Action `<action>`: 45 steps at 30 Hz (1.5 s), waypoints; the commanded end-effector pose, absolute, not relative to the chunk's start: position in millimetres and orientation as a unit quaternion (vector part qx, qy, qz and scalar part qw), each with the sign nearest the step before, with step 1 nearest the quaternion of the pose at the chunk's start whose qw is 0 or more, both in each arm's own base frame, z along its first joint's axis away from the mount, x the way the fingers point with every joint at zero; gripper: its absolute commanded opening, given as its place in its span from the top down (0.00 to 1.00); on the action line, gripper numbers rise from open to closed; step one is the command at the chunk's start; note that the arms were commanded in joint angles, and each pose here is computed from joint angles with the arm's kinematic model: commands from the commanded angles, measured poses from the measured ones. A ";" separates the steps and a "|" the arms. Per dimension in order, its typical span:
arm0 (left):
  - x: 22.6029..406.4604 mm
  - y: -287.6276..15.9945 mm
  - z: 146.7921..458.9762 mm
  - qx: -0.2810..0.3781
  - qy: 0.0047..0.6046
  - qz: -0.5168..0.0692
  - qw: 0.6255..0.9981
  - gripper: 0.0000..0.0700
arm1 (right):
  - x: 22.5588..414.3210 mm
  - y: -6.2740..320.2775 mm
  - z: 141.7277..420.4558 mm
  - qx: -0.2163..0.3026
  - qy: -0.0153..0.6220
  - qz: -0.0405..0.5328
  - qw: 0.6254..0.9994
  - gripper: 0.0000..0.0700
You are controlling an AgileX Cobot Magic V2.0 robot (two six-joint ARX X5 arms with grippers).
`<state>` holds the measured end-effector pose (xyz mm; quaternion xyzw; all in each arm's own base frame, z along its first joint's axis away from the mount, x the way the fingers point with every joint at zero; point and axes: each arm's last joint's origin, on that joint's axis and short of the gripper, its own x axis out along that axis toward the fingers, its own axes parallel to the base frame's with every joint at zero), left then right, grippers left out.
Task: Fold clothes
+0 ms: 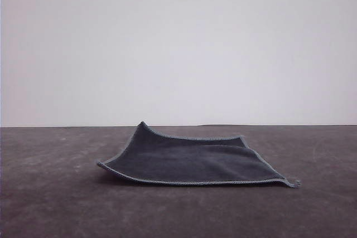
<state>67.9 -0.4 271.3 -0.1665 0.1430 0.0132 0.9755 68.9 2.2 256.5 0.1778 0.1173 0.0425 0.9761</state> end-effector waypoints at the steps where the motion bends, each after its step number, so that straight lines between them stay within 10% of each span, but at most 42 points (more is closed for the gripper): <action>1: 69.9 -0.9 277.5 -0.138 0.170 0.003 0.976 1.00 | 71.9 2.5 260.5 0.155 0.144 0.049 0.976 0.99; 13: 108.2 -10.4 270.0 -0.125 0.367 -0.115 0.914 1.00 | 113.2 7.9 246.6 0.133 0.297 0.136 0.936 0.99; 28: 134.3 -44.2 273.9 -0.037 0.334 -0.256 0.906 1.00 | 124.1 34.2 247.7 0.044 0.280 0.253 0.925 0.99; 30: 134.9 -44.5 274.7 -0.037 0.329 -0.257 0.908 0.92 | 124.1 34.3 247.8 0.040 0.278 0.254 0.925 0.94; 33: 134.4 -44.3 276.7 -0.038 0.319 -0.258 0.911 0.39 | 124.4 33.9 248.0 0.037 0.276 0.247 0.928 0.54; 35: 133.2 -44.0 277.5 -0.040 0.317 -0.257 0.912 0.25 | 124.3 33.9 248.3 0.037 0.275 0.247 0.928 0.45; 42: 129.0 -42.9 280.1 -0.052 0.310 -0.254 0.915 0.28 | 124.2 33.9 248.5 0.038 0.274 0.247 0.928 0.44; 45: 130.0 -43.2 280.9 -0.097 0.317 -0.240 0.912 0.50 | 125.6 34.0 249.3 0.067 0.277 0.237 0.929 0.45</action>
